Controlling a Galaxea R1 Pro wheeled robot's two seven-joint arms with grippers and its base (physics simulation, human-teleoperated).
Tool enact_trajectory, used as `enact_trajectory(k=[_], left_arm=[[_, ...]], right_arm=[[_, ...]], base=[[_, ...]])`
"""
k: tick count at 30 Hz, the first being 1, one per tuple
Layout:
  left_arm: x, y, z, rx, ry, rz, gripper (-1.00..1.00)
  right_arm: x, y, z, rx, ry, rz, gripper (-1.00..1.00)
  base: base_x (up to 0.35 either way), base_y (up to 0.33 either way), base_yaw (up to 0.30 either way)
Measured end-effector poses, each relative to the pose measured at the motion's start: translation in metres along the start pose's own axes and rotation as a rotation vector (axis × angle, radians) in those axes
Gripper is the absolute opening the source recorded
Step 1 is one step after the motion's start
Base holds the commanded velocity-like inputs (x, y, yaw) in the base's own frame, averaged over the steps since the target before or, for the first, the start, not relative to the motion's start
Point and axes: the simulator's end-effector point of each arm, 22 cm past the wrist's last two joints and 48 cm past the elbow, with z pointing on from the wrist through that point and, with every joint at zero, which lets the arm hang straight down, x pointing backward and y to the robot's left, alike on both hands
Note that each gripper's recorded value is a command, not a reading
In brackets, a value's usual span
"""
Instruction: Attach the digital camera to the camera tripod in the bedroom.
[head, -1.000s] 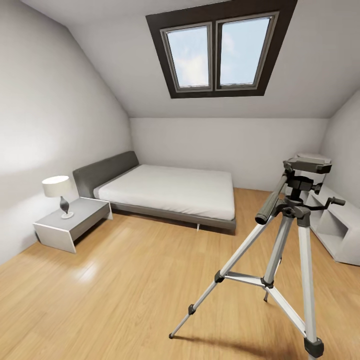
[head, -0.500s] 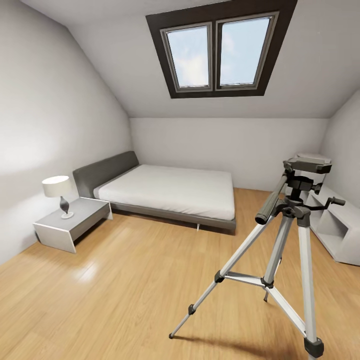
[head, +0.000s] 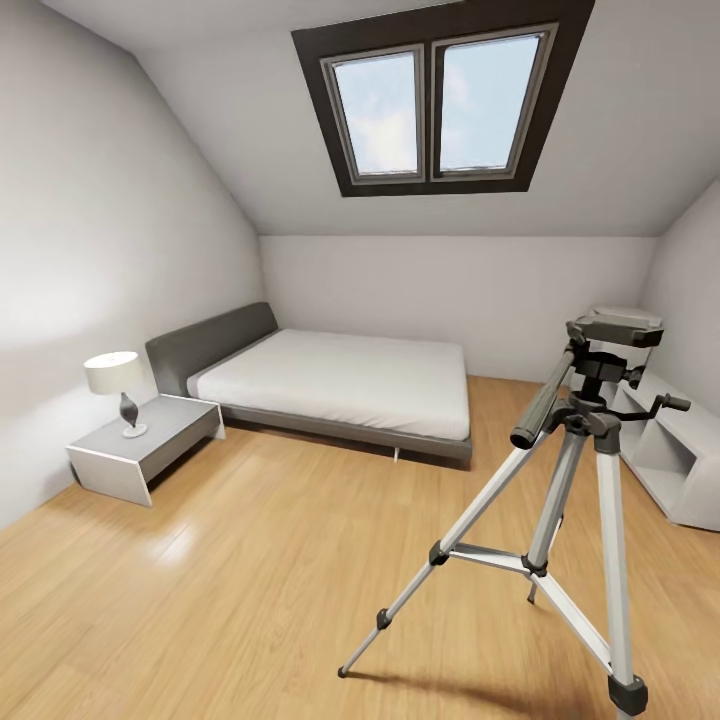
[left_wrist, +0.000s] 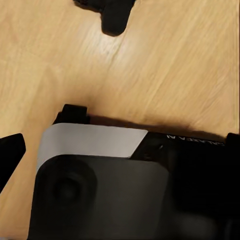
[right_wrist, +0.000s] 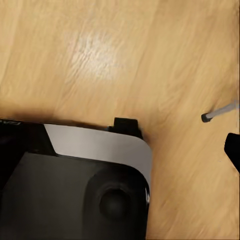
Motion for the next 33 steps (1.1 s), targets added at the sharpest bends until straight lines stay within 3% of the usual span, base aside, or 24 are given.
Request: enact_trajectory(k=[6,18,23,33], left_arm=[[-0.054,-0.012,-0.013,0.025,-0.037,-0.002,1.0],[-0.104,-0.021,-0.018,0.046,-0.097,-0.035,1.0],[-0.122,-0.026,-0.024,0.062,-0.134,-0.044,1.0],[-0.139,-0.048,-0.033,0.094,-0.177,-0.043,1.0]], right_arm=[[-0.067,-0.005,-0.02,0.012,-0.023,0.001,1.0],[-0.203,-0.007,-0.058,0.018,-0.206,0.01,1.0],[-0.23,-0.01,-0.066,0.027,-0.262,0.012,1.0],[-0.235,-0.01,-0.067,0.02,-0.278,0.023,1.0]], base=[[0.0,0.0,0.0],[0.0,0.0,0.0],[0.0,0.0,0.0],[0.0,0.0,0.0]])
